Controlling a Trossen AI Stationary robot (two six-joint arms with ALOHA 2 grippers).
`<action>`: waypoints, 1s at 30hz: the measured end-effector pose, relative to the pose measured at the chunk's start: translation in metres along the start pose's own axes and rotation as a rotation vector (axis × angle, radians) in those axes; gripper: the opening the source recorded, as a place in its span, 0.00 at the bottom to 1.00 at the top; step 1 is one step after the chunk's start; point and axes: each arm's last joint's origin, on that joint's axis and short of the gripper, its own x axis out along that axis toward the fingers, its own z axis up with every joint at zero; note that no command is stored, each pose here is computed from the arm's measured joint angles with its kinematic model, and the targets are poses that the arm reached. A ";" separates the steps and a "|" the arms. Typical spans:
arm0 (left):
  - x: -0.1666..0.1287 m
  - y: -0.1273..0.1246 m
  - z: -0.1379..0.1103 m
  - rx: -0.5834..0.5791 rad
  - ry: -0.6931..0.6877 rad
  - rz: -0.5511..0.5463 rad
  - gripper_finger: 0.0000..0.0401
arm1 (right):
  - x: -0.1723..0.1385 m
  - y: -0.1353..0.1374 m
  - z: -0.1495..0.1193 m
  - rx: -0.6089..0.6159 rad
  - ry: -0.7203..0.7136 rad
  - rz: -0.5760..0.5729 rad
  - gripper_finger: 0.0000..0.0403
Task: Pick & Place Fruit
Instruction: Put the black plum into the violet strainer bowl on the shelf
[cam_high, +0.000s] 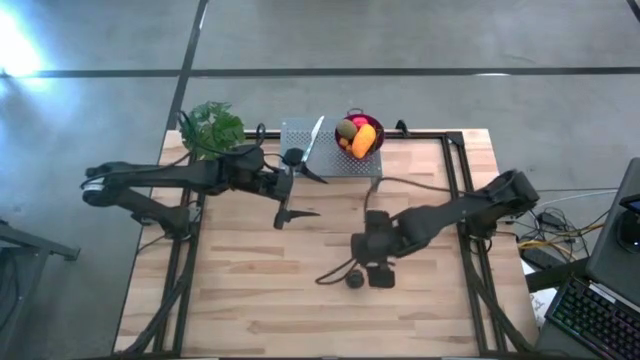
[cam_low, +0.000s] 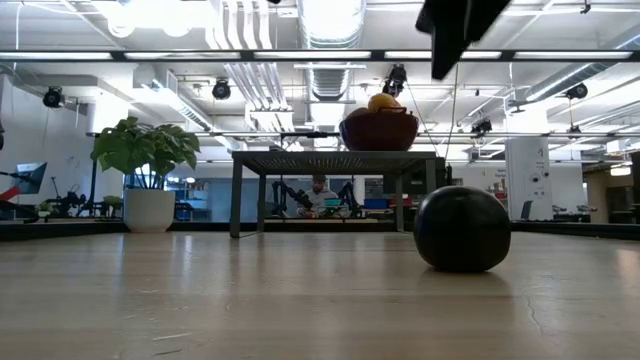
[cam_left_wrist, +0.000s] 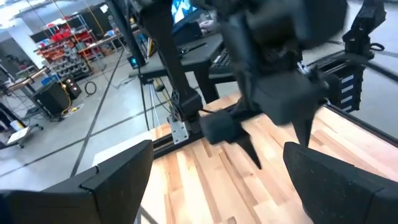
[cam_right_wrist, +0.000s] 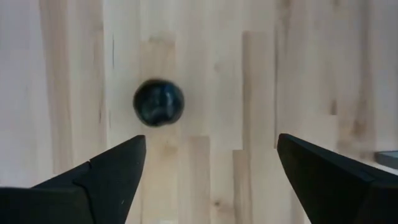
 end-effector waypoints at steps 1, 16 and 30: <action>-0.003 0.000 0.001 -0.001 0.007 0.005 0.91 | 0.007 0.002 0.001 -0.009 0.019 -0.002 0.87; -0.031 0.000 0.014 -0.022 0.017 0.071 0.91 | 0.084 0.035 0.006 -0.127 0.153 0.011 0.75; -0.030 0.000 0.013 -0.047 0.029 0.066 0.91 | 0.106 0.044 0.013 -0.141 0.107 0.057 0.63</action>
